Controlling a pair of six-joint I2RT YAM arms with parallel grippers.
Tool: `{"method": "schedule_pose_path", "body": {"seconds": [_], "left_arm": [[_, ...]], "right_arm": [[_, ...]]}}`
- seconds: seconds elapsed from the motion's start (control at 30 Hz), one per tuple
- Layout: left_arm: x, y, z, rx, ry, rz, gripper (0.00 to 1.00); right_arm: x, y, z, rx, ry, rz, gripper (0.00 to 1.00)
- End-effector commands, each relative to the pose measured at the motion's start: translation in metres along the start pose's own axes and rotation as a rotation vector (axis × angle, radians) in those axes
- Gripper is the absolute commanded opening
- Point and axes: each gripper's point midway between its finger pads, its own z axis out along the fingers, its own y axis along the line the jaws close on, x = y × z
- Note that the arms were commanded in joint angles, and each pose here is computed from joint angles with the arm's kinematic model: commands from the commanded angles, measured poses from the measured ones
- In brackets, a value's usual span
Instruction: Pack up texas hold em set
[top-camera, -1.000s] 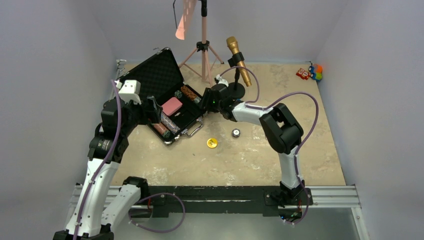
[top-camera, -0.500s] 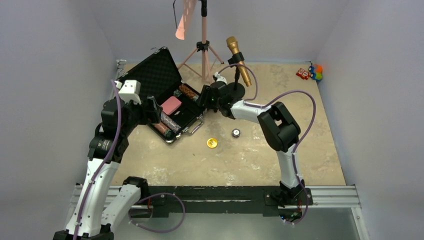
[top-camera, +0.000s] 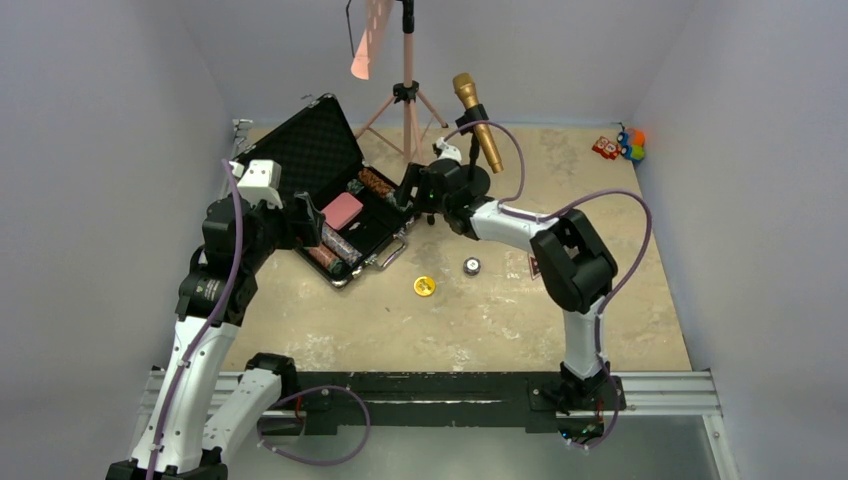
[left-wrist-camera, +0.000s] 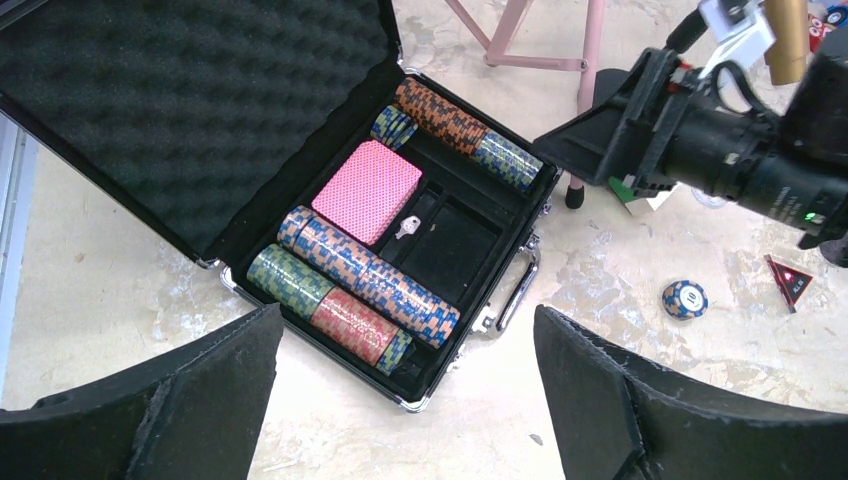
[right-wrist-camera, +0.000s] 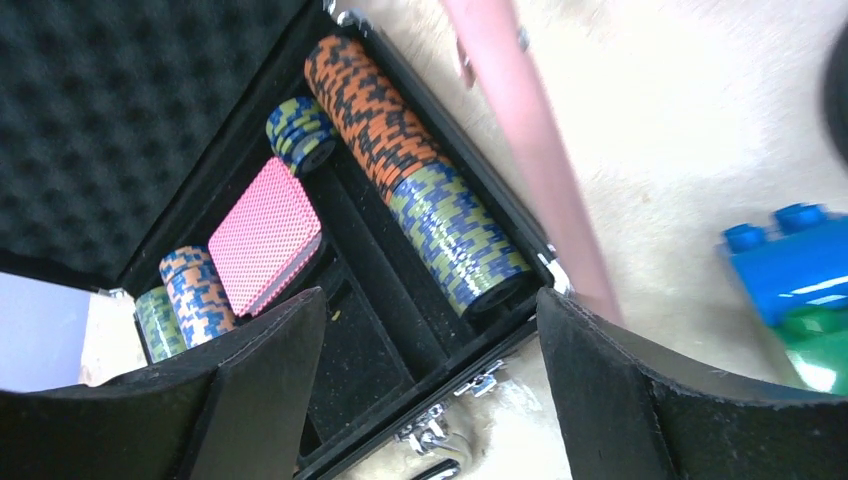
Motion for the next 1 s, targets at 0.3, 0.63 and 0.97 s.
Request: {"method": "schedule_pose_path", "body": {"seconds": [0.3, 0.63, 0.97], "left_arm": [[-0.005, 0.0, 0.0, 0.0, -0.027, 0.017, 1.0], [-0.006, -0.003, -0.002, 0.014, -0.037, 0.013, 0.99], [-0.007, -0.001, -0.004, 0.007, -0.043, 0.017, 1.0]], "right_arm": [[-0.071, -0.031, -0.105, 0.089, -0.137, -0.156, 0.86], [-0.093, -0.165, -0.222, 0.423, -0.1, -0.122, 0.9], [-0.081, -0.279, -0.272, 0.525, -0.092, 0.193, 0.92]]}}
